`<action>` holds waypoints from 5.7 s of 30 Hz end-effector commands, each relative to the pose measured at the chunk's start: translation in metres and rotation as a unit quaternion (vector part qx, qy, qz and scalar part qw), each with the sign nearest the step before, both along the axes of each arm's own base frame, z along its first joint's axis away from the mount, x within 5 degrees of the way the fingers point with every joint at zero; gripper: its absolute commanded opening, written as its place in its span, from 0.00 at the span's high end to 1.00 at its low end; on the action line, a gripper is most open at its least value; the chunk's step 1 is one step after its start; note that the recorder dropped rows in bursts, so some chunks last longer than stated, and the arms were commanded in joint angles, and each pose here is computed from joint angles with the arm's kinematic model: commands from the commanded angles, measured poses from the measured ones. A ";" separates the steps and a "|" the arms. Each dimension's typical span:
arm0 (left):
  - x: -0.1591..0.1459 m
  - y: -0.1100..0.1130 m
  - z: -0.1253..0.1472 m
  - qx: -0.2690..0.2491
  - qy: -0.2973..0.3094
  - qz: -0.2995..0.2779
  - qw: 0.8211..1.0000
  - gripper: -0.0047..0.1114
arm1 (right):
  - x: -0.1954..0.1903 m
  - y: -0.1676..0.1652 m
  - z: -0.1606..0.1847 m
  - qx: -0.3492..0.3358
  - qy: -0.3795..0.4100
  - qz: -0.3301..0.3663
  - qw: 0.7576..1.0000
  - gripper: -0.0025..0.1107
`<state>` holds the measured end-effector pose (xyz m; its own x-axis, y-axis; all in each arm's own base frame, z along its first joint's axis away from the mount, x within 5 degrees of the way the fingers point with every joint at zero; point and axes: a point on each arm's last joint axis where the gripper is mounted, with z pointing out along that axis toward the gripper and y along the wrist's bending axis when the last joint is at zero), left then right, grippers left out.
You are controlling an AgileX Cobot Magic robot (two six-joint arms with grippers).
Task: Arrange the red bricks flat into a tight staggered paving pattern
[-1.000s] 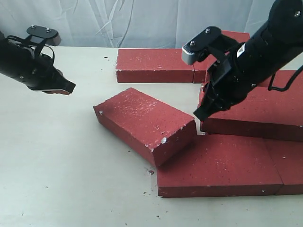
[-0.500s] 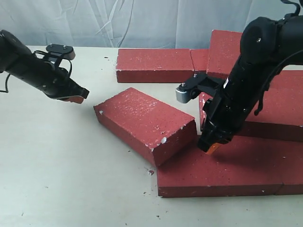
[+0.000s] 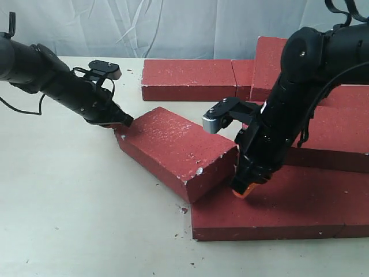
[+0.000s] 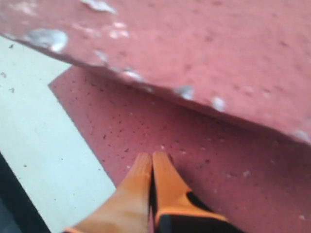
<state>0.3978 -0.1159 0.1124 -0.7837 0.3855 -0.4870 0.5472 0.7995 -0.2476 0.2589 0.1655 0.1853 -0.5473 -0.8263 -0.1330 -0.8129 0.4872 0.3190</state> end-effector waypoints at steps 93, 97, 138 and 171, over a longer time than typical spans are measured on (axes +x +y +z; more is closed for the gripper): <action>-0.055 -0.210 0.040 -0.085 -0.123 -0.182 0.972 0.96 | 0.041 -0.263 -0.008 -0.115 -0.253 -0.513 0.812 0.99; -0.054 -0.211 0.040 -0.087 -0.120 -0.177 0.973 0.96 | 0.045 -0.260 -0.017 -0.100 -0.238 -0.499 0.827 0.99; -0.077 -0.080 0.159 0.137 -0.050 -0.117 0.982 0.96 | 0.076 0.006 0.049 0.175 -0.212 -0.240 0.931 0.99; -0.114 0.063 0.059 0.239 0.047 -0.004 0.970 0.96 | 0.029 0.083 -0.026 0.025 -0.168 -0.045 0.984 0.99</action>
